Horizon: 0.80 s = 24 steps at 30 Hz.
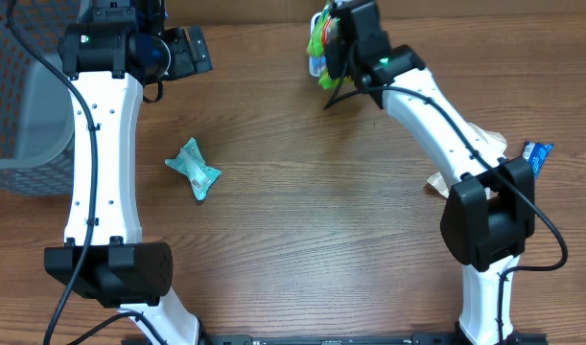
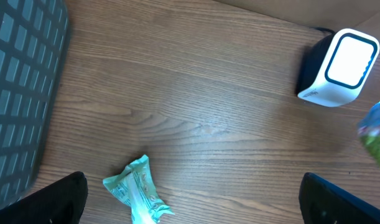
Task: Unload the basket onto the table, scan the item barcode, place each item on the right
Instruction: 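Raise the Haribo bag in front of the white scanner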
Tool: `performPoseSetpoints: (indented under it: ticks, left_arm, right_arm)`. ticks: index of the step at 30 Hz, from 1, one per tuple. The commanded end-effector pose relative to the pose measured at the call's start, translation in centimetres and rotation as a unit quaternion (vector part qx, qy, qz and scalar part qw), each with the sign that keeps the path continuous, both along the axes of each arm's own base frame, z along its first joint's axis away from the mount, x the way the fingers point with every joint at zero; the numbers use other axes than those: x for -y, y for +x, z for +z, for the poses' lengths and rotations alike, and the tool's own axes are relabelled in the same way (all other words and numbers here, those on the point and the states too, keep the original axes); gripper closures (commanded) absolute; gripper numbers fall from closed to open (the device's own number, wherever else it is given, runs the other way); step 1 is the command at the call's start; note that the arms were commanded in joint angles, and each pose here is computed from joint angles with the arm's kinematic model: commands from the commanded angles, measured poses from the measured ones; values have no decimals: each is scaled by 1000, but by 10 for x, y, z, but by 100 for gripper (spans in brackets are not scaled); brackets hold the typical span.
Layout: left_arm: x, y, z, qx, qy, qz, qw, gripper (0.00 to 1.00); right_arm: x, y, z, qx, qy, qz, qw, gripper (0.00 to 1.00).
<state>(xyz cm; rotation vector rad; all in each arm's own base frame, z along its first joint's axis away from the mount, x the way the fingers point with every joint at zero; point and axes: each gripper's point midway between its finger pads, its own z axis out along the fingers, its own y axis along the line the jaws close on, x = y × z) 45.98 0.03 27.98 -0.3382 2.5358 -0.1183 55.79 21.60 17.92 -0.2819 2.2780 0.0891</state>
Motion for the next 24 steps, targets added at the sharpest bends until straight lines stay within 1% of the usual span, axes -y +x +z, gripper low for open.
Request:
performPoseSetpoints:
  ticks: [1, 7, 12, 24]
  left_arm:
    - [4, 4, 3, 6, -7, 0, 1000, 0]
    - [4, 4, 3, 6, -7, 0, 1000, 0]
    - [4, 4, 3, 6, -7, 0, 1000, 0]
    - [4, 4, 3, 6, -7, 0, 1000, 0]
  right_arm:
    - [-12, 10, 20, 29, 37, 25, 999, 97]
    - [-18, 23, -9, 27, 36, 28, 999, 97]
    - [-19, 25, -35, 8, 28, 27, 999, 97]
    - [-20, 20, -37, -3, 28, 30, 999, 97]
